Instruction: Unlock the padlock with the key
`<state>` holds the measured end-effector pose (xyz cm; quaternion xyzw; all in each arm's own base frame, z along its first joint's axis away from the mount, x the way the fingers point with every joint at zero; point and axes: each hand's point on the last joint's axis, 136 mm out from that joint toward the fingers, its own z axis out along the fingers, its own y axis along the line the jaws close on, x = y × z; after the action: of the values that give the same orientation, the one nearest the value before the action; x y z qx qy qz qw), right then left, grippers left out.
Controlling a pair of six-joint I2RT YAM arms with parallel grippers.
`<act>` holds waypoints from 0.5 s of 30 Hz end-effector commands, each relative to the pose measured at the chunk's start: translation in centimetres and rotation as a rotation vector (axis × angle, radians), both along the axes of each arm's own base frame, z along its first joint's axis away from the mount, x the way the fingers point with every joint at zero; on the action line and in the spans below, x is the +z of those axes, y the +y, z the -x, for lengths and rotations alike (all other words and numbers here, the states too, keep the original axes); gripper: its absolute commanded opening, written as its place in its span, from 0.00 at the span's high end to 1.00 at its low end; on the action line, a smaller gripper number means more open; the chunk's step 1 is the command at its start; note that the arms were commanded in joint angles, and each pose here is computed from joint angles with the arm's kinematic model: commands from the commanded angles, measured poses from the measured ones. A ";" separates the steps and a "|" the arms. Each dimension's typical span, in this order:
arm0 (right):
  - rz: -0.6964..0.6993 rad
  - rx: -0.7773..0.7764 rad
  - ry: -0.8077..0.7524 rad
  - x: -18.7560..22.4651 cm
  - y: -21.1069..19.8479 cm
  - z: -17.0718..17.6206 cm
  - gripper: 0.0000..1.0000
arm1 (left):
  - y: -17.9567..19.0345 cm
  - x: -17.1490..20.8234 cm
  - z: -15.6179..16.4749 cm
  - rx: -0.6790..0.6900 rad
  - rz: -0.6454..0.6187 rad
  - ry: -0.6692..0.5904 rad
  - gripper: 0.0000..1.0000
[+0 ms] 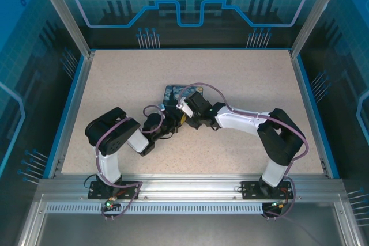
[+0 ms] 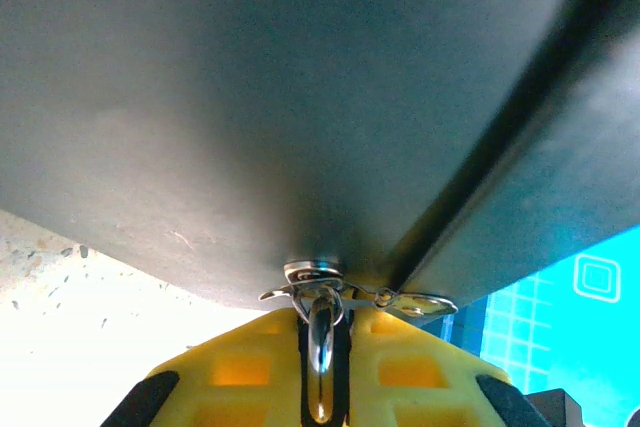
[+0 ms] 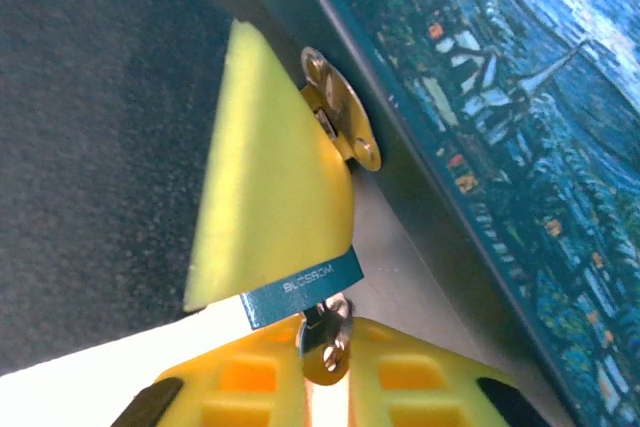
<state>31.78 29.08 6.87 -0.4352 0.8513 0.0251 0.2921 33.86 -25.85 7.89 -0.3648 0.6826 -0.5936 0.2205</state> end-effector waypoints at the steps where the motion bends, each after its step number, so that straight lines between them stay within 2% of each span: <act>1: -0.080 0.026 0.009 1.6 1.6 0.3 0.91 | -0.6 1.2 0.0 -0.023 0.040 -0.034 1.00; 5: -0.143 0.034 0.050 2.4 2.0 1.0 0.96 | -0.6 1.1 0.0 -0.021 0.037 -0.030 1.00; 6: -0.152 0.035 0.059 2.5 2.0 1.2 0.93 | -0.6 1.0 0.0 -0.022 0.038 -0.030 1.00; 9: -0.178 0.030 0.100 2.9 1.6 1.9 0.69 | -0.5 0.9 0.0 -0.019 0.034 -0.027 1.00; 10: -0.194 0.021 0.118 3.2 1.2 2.1 0.65 | -0.4 0.8 0.1 -0.018 0.033 -0.026 1.00; 15: -0.337 -0.081 0.196 5.0 -0.8 2.7 0.53 | -0.1 -0.3 0.4 -0.023 0.002 -0.013 1.00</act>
<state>30.13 28.81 10.43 -0.3808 0.8674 0.1397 0.2883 33.74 -25.95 7.66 -0.3641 0.6847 -0.5934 0.2157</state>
